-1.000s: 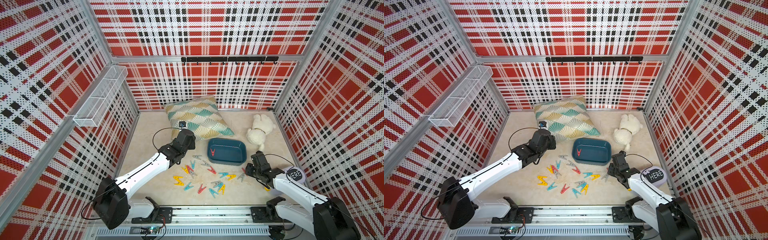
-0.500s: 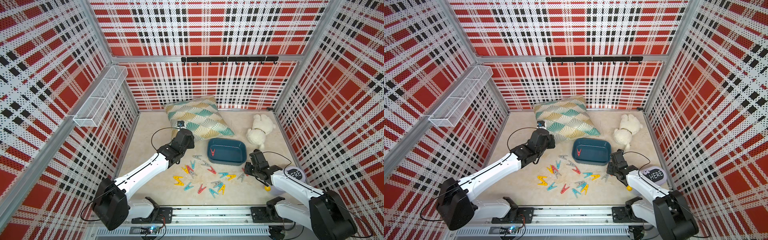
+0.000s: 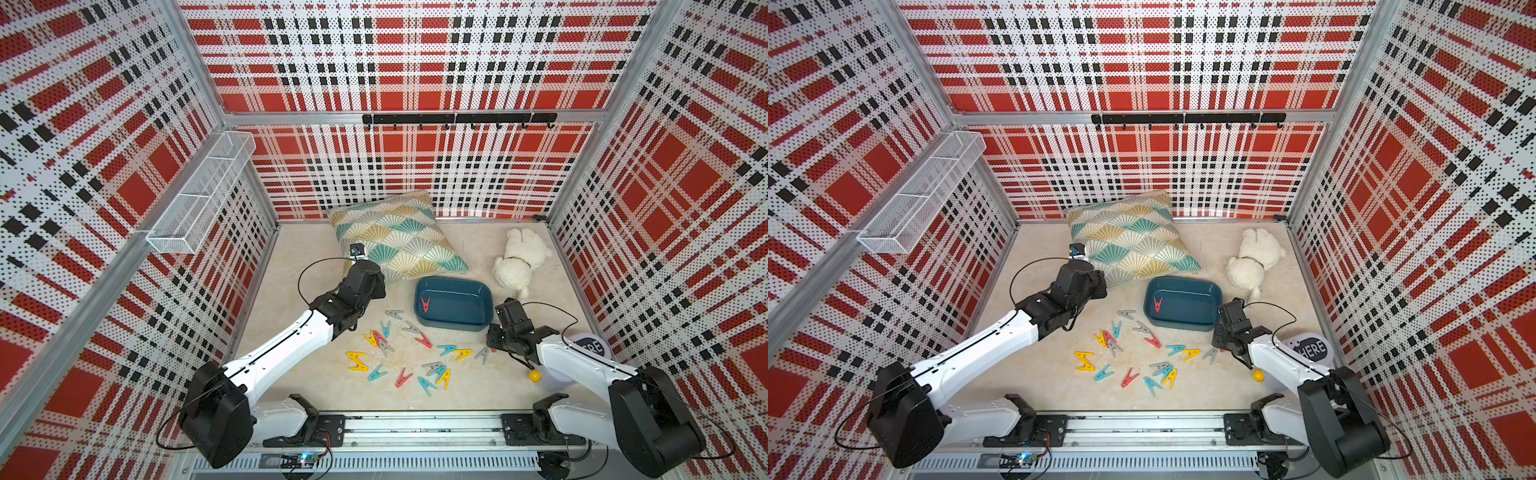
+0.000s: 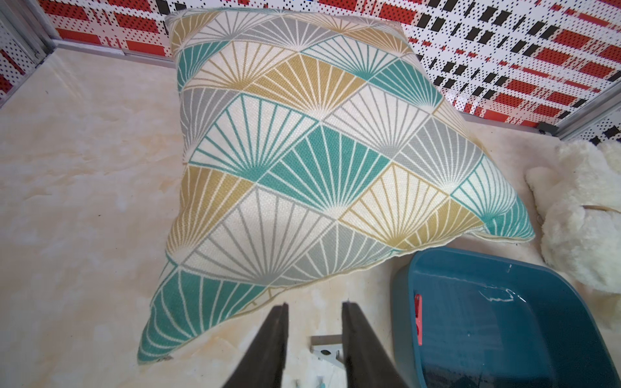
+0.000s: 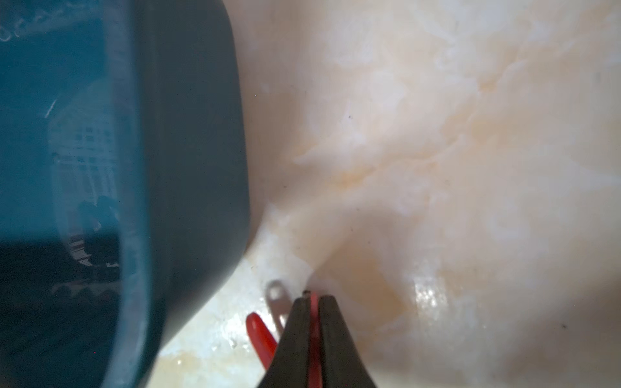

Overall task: Put the clothespins into the storage box
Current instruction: Pick up the clothespin from the center of the board.

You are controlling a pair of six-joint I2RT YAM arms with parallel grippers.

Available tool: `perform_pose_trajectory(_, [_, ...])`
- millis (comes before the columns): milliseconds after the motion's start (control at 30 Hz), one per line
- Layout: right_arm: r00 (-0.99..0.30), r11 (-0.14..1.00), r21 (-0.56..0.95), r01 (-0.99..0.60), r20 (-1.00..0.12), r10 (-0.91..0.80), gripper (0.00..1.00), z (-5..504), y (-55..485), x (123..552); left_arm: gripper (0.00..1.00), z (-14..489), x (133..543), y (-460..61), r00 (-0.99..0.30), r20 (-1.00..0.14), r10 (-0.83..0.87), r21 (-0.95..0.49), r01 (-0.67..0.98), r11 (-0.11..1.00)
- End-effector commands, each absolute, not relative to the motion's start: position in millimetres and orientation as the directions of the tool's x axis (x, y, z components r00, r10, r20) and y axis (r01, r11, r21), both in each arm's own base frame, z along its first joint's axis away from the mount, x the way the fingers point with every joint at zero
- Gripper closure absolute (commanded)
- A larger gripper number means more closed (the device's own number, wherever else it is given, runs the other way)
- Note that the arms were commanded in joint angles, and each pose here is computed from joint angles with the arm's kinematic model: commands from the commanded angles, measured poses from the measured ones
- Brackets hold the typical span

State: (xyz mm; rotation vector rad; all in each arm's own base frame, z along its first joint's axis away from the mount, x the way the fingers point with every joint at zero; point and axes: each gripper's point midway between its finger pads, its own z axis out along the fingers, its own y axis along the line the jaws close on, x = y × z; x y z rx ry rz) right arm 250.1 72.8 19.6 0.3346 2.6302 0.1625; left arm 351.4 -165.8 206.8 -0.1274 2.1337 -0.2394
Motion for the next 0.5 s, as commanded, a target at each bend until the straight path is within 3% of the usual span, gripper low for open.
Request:
perform_pose_trajectory(0, [-0.854,0.964,0.153,0.218,-0.449,0.264,0.91,24,70,247,0.67,216,354,-167,-0.520,-0.827,-0.211,-0.254,0.011,0.967])
perform_pose_trajectory(167, [-0.828,0.961,0.129,0.246,-0.487,0.277,0.94,51,60,247,0.67,213,354,-169,-0.527,-0.823,-0.211,-0.256,0.012,0.967])
perform_pose_trajectory(467, [-0.715,0.947,0.212,0.240,-0.622,0.320,0.94,127,54,250,0.68,211,357,-180,-0.553,-0.804,-0.217,-0.281,0.033,0.959])
